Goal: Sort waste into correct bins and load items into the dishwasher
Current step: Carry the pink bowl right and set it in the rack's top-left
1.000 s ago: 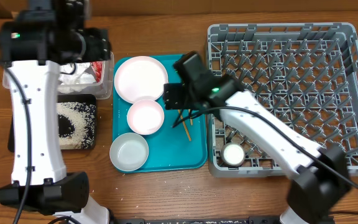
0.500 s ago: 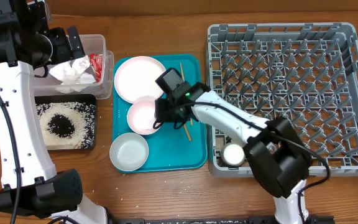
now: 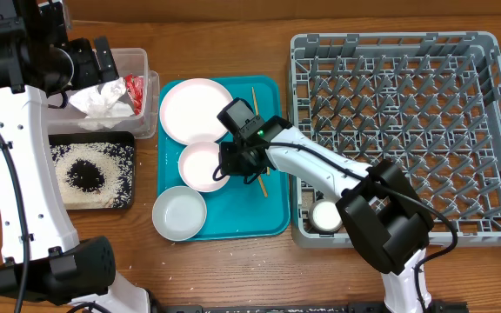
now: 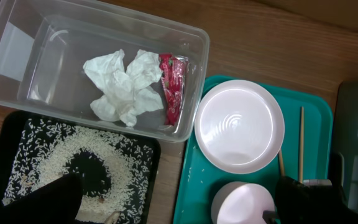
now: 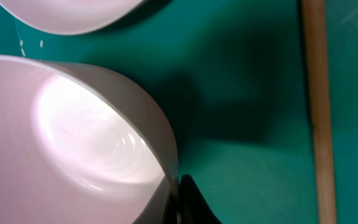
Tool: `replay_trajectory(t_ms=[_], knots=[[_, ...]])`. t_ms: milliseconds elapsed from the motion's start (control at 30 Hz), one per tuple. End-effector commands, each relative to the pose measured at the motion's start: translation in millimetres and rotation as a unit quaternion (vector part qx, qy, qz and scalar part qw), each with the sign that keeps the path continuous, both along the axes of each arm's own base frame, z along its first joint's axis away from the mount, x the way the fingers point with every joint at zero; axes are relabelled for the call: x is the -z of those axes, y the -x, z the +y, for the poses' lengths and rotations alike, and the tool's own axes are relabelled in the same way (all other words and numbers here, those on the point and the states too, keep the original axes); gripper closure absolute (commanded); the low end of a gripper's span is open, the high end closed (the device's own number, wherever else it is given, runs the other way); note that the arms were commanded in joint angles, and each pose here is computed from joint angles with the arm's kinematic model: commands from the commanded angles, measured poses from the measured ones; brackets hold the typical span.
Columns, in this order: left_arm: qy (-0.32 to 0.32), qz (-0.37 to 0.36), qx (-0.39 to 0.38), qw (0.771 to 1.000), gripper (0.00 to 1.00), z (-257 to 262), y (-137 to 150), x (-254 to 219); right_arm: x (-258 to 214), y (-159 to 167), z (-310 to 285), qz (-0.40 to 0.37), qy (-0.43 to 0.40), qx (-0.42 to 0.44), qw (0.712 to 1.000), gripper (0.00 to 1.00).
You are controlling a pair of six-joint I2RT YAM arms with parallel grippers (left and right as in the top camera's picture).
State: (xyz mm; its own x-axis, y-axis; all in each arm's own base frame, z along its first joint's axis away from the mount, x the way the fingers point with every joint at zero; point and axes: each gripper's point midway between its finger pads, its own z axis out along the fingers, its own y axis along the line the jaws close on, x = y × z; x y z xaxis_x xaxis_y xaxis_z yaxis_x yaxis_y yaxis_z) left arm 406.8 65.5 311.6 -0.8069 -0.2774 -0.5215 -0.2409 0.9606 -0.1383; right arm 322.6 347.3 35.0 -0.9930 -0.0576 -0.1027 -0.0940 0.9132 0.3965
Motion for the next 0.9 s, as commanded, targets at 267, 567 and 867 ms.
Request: replay_trajectory(t_ms=[267, 567, 867], knots=[[0.000, -0.004, -0.009, 1.000, 0.00, 3, -2, -3, -156, -63, -58, -0.210, 0.099, 0.078, 0.970, 0.96], [0.000, -0.005, -0.009, 1.000, 0.00, 3, -2, -3, -253, -115, -201, -0.454, 0.416, 0.289, 0.733, 0.96], [0.000, -0.004, -0.009, 1.000, 0.00, 3, -2, -3, -209, -163, -255, -0.412, 0.503, 0.283, 0.705, 0.96]])
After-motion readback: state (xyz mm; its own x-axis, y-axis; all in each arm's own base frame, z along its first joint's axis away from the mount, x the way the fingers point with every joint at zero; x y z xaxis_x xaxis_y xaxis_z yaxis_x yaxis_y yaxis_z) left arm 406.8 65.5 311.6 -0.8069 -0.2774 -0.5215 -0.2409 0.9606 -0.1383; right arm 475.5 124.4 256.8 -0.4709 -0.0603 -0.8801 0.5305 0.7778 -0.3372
